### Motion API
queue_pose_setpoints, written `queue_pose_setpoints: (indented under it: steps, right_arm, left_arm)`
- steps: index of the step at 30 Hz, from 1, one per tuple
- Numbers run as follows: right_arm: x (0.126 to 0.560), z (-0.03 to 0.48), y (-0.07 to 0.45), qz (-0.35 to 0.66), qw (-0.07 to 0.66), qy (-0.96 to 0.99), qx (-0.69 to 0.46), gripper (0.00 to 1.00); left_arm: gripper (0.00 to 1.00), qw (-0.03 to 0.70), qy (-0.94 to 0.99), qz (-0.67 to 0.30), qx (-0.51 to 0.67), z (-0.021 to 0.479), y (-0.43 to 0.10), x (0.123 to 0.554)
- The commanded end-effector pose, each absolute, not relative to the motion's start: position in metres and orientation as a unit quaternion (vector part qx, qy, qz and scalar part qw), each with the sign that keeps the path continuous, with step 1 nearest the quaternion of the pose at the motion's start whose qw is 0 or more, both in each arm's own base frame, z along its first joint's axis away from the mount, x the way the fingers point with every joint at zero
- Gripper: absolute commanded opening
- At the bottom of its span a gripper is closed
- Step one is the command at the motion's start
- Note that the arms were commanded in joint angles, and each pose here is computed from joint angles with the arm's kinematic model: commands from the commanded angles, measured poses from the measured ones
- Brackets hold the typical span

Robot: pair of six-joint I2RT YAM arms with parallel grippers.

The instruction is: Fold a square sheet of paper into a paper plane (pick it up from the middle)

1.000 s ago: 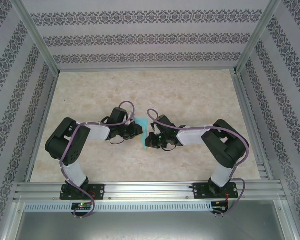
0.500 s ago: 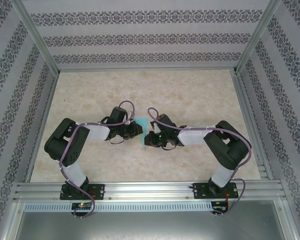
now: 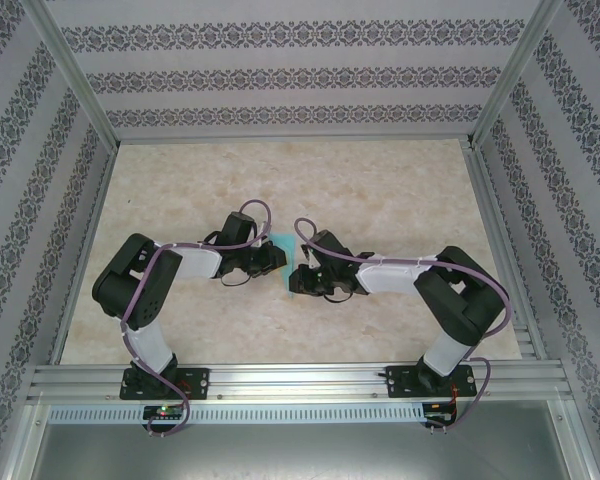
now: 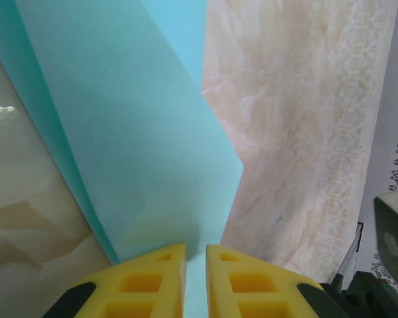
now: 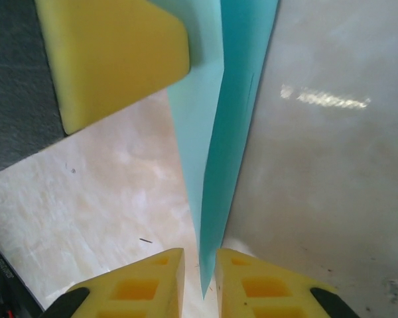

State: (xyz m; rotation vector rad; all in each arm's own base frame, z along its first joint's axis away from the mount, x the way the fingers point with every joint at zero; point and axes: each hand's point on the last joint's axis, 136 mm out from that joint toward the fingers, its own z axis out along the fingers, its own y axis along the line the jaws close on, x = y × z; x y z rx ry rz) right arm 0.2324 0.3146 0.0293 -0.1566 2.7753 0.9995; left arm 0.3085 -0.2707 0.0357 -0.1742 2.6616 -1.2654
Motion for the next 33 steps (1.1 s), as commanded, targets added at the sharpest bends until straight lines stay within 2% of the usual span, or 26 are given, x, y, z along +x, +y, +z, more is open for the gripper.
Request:
queue_pose_setpoints:
  steps: [1, 6, 14, 20, 26, 33]
  right_arm:
    - [0.234, 0.036, 0.328, 0.361, 0.096, 0.926, -0.061, 0.18]
    - [0.23, 0.031, 0.329, 0.362, 0.083, 0.926, -0.063, 0.12]
    - [0.222, 0.024, 0.331, 0.359, 0.068, 0.928, -0.067, 0.12]
    - [0.22, 0.017, 0.333, 0.355, 0.059, 0.93, -0.07, 0.07]
    - [0.224, 0.03, 0.334, 0.358, 0.074, 0.928, -0.074, 0.06]
    - [0.222, 0.017, 0.317, 0.305, 0.069, 0.944, -0.104, 0.0]
  left_arm:
    - [0.17, 0.096, 0.901, -0.421, -0.048, 0.033, -0.274, 0.309]
    - [0.16, 0.095, 0.901, -0.42, -0.051, 0.031, -0.273, 0.309]
    - [0.16, 0.093, 0.903, -0.415, -0.057, 0.027, -0.271, 0.308]
    - [0.16, 0.092, 0.905, -0.412, -0.059, 0.025, -0.27, 0.307]
    - [0.16, 0.092, 0.905, -0.411, -0.06, 0.024, -0.269, 0.307]
    - [0.18, 0.106, 0.893, -0.434, -0.043, 0.046, -0.276, 0.311]
